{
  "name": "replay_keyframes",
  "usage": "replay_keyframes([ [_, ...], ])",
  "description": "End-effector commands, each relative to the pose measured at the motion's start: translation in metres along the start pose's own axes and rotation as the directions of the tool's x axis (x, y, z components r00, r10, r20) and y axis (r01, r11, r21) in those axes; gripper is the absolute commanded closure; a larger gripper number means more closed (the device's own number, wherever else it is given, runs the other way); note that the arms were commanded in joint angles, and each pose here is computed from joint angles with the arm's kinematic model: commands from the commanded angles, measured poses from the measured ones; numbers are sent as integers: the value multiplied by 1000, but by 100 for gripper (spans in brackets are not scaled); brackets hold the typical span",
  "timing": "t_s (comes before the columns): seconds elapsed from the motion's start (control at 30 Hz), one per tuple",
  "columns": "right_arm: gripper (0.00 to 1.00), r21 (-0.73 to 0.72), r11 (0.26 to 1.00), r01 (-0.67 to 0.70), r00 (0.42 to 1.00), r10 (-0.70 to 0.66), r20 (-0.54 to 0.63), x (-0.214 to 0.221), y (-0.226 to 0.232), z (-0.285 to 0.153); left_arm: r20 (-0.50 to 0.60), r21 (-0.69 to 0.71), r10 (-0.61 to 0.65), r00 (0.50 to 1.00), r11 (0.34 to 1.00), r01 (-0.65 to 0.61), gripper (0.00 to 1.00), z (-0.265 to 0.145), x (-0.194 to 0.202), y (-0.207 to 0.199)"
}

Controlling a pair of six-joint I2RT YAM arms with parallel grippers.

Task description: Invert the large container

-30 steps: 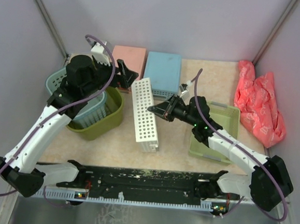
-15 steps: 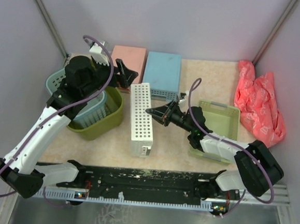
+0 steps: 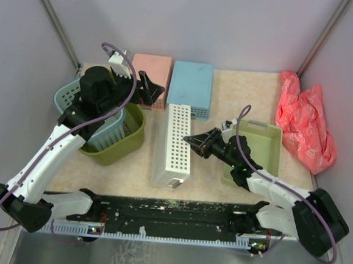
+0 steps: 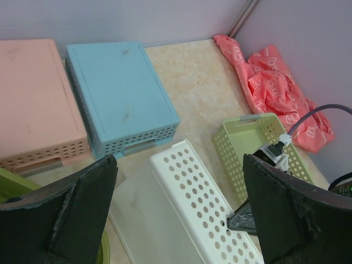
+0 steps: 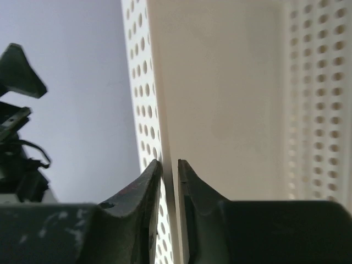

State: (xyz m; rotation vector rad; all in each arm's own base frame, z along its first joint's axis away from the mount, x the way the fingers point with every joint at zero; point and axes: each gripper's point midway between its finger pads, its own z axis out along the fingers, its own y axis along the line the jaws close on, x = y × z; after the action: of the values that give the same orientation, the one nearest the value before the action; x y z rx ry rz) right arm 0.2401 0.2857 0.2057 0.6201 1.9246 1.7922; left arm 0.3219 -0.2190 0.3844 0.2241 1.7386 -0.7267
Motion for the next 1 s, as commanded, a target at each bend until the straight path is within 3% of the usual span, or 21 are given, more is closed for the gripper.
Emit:
replay_keyframes([
  [0.0, 67, 302, 944, 132, 983, -164, 84, -22, -38, -22, 9, 27, -7, 1000, 1000, 7, 0, 5, -1, -3],
  [0.07, 50, 377, 906, 192, 967, -240, 83, -29, -39, -30, 5, 32, -10, 1000, 999, 10, 0, 7, 1, -3],
  [0.2, 34, 469, 840, 274, 943, -331, 42, -36, -41, -38, -2, 47, -16, 1000, 999, 16, 0, 11, 4, -5],
  [0.47, 30, 606, 708, 362, 891, -455, -1, -54, -42, -53, -12, 47, -9, 1000, 999, 9, 0, 11, 7, -4],
  [0.8, 30, 677, 618, 400, 861, -507, -46, -61, -51, -66, -22, 53, -4, 1000, 999, 6, 0, 14, 12, -4],
  [0.97, 31, 747, 501, 436, 800, -596, -67, -80, -39, -83, -33, 59, -3, 999, 998, 5, 0, 15, 15, -4],
])
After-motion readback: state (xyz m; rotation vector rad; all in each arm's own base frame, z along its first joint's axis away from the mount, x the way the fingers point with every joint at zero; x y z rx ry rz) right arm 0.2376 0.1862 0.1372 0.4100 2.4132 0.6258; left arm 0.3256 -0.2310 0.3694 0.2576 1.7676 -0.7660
